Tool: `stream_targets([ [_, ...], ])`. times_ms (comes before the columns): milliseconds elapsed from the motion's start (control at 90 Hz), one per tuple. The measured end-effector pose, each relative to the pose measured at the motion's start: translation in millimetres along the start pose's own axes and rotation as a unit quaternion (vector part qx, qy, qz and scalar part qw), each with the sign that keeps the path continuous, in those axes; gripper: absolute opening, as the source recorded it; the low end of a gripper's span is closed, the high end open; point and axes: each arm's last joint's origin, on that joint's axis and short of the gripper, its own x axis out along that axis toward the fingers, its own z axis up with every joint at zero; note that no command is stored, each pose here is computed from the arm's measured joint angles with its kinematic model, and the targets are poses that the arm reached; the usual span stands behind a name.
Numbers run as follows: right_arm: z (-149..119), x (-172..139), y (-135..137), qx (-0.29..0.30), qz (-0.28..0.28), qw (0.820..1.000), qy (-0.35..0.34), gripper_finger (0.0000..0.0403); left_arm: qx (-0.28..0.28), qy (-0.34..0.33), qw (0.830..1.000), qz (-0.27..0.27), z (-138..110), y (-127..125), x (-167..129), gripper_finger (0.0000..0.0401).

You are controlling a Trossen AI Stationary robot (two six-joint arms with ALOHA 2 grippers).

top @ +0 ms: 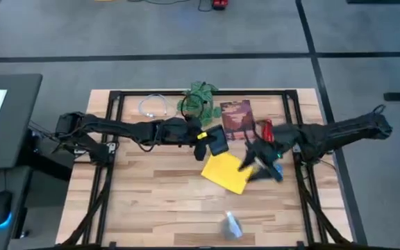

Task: Apply microfiber cloth
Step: Spray the front of the cellphone with the spray cleaning bottle

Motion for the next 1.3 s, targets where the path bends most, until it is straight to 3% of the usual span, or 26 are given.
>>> stream_targets([
  [122,-15,18,31,0.010,0.055,0.998,0.032,0.0274,0.000,0.007,1.000,-0.001,-1,0,0,0.0004],
  [356,-44,60,59,0.039,0.064,0.996,0.054,0.0274,-0.001,0.009,1.000,-0.003,-1,0,0,0.0005],
  [444,-50,75,63,0.049,0.034,0.997,0.057,0.0264,0.008,0.013,1.000,-0.009,-2,0,0,0.0007],
  [633,-53,103,74,-0.005,-0.032,0.999,0.033,0.0226,0.017,0.029,0.999,-0.026,-3,-1,0,0.0009],
  [856,-63,126,72,-0.018,-0.098,0.995,0.028,0.0205,0.027,0.040,0.998,-0.036,-5,-1,0,0.0010],
  [989,-62,132,73,-0.015,-0.106,0.994,0.020,0.0203,0.032,0.050,0.998,-0.038,-6,0,-1,0.0011],
  [1189,-61,140,68,0.040,-0.101,0.994,0.001,0.0205,0.033,0.054,0.997,-0.043,-7,-1,-1,0.0011],
  [1300,-61,140,67,0.014,-0.100,0.995,0.008,0.0205,0.034,0.058,0.997,-0.040,-7,0,-1,0.0011],
])
